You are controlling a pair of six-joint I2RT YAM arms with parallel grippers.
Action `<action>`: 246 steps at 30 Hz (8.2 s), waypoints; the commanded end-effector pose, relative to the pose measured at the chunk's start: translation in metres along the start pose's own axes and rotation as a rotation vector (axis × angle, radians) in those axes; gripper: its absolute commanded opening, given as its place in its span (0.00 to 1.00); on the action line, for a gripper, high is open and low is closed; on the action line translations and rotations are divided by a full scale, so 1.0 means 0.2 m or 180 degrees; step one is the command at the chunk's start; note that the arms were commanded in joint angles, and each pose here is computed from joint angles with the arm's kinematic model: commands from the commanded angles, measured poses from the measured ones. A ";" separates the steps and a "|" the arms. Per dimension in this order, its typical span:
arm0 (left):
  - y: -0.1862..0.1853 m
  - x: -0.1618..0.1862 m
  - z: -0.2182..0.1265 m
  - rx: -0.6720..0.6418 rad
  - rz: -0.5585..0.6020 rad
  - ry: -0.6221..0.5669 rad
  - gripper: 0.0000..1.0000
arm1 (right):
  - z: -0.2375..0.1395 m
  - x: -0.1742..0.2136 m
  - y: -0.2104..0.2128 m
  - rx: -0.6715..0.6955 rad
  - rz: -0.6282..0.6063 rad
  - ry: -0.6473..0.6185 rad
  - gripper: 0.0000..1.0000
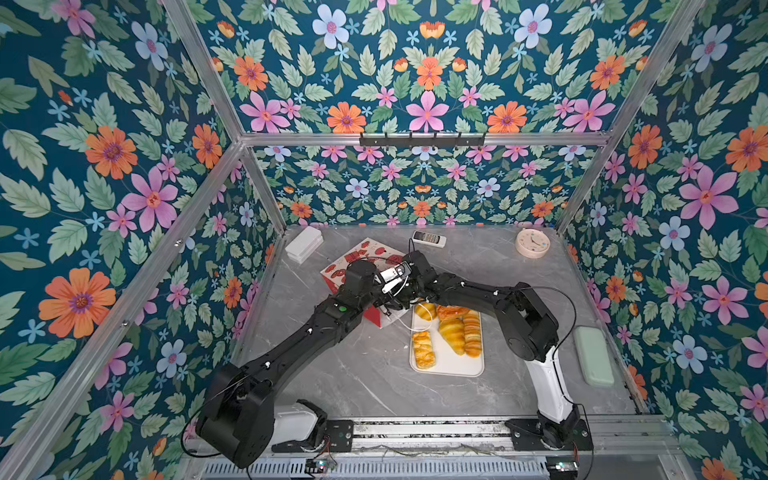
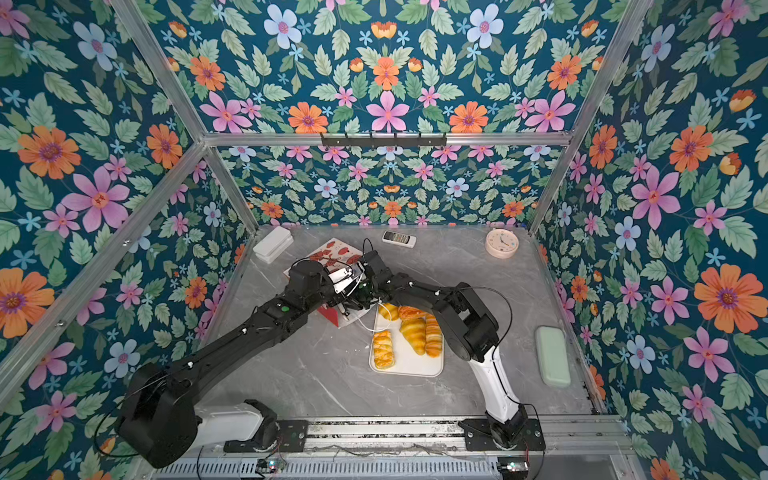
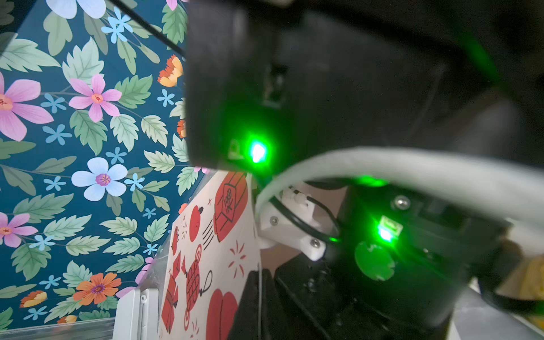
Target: Take the fake bread out of the paper bag
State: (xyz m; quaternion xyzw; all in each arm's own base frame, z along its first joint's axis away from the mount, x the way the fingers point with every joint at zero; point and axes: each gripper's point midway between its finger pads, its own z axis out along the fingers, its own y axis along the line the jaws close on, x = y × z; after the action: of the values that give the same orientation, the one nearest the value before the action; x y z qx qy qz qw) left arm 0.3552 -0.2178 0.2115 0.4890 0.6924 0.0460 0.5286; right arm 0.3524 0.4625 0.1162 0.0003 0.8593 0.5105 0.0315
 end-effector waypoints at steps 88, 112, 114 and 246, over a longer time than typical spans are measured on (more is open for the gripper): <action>-0.03 -0.04 0.00 0.0177 -0.0013 -0.0052 0.00 | -0.28 -0.05 -0.04 0.1110 -0.1513 -0.0512 0.44; -0.08 0.03 0.05 0.0172 -0.0181 -0.0029 0.00 | -0.05 -0.02 -0.15 0.0522 -0.0916 -0.0433 0.43; -0.10 0.04 0.04 0.0148 -0.0219 -0.0067 0.00 | -0.06 -0.02 -0.16 0.0468 -0.0851 -0.0458 0.43; -0.01 0.00 0.19 0.0124 0.1409 0.1321 0.00 | -0.24 0.16 0.18 -0.0866 -0.0270 0.0401 0.00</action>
State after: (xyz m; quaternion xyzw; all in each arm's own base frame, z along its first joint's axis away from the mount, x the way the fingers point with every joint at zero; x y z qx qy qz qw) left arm 0.3834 -0.2248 0.2011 0.5760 0.6873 0.2418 0.3705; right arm 0.3277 0.4216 0.1446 -0.0477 0.8139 0.5788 0.0187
